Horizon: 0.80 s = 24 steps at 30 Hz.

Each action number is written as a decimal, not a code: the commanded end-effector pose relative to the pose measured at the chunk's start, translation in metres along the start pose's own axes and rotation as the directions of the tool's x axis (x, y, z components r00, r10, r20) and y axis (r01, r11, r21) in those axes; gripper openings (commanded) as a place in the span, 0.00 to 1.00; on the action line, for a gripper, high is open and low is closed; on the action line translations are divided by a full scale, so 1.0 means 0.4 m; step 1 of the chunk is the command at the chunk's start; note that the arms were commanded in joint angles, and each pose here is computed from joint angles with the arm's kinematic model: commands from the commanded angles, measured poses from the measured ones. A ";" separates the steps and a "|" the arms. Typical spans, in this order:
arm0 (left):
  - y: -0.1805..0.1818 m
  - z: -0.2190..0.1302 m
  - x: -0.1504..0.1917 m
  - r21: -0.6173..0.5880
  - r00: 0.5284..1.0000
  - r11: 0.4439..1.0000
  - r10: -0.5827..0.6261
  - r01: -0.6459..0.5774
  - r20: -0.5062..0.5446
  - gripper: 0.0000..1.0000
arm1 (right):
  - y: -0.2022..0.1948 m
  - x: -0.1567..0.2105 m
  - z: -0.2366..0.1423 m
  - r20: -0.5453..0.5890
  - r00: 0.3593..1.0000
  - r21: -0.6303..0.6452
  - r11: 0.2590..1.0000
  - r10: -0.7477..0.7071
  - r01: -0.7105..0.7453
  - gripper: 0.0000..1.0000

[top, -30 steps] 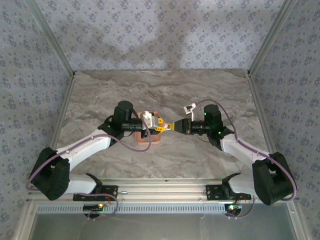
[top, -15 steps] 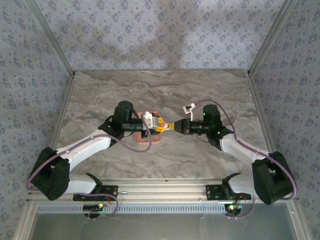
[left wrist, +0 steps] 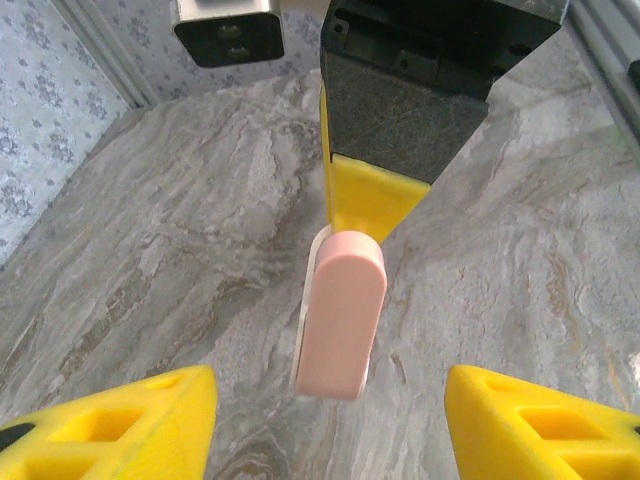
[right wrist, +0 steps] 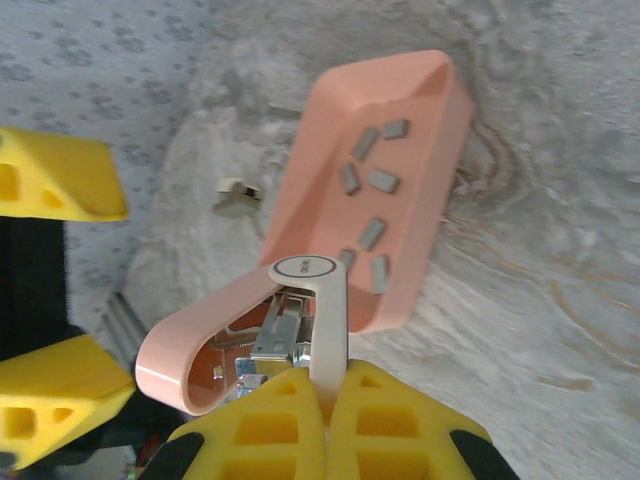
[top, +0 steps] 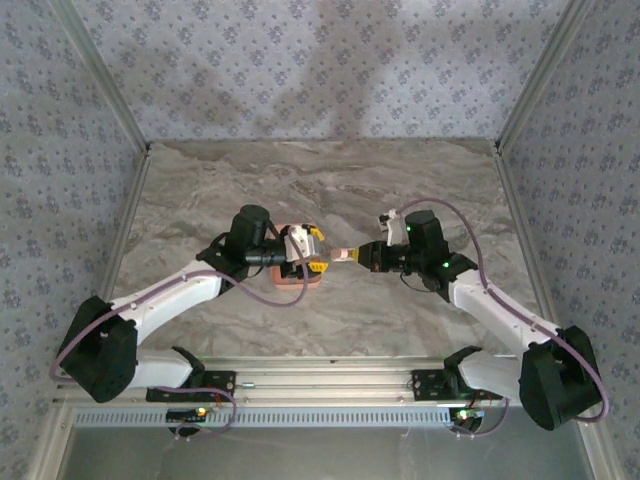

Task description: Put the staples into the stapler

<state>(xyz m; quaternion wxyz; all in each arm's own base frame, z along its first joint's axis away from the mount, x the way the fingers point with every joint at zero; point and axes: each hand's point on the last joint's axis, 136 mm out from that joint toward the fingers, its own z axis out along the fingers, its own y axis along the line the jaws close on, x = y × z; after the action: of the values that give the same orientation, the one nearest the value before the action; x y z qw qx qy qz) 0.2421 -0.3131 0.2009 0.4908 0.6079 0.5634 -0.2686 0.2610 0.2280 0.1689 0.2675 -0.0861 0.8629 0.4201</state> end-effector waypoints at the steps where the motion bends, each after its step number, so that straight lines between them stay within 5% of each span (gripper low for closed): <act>1: -0.011 -0.002 0.010 -0.004 0.997 0.998 0.062 -0.062 -0.047 0.61 | -0.033 -0.003 -0.017 0.000 0.998 0.144 0.987 -0.065 0.064 0.00; 24: -0.075 0.107 0.051 0.105 0.989 0.989 0.118 -0.108 -0.085 0.54 | -0.016 0.036 0.030 -0.056 0.992 0.173 0.977 -0.114 0.122 0.00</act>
<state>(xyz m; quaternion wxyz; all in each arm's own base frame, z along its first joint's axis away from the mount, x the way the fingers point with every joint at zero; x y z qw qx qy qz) 0.2273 -0.3355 0.1448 0.4343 0.6671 0.5560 -0.2393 0.2470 0.2284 0.1354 0.2564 -0.1203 0.9048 0.3180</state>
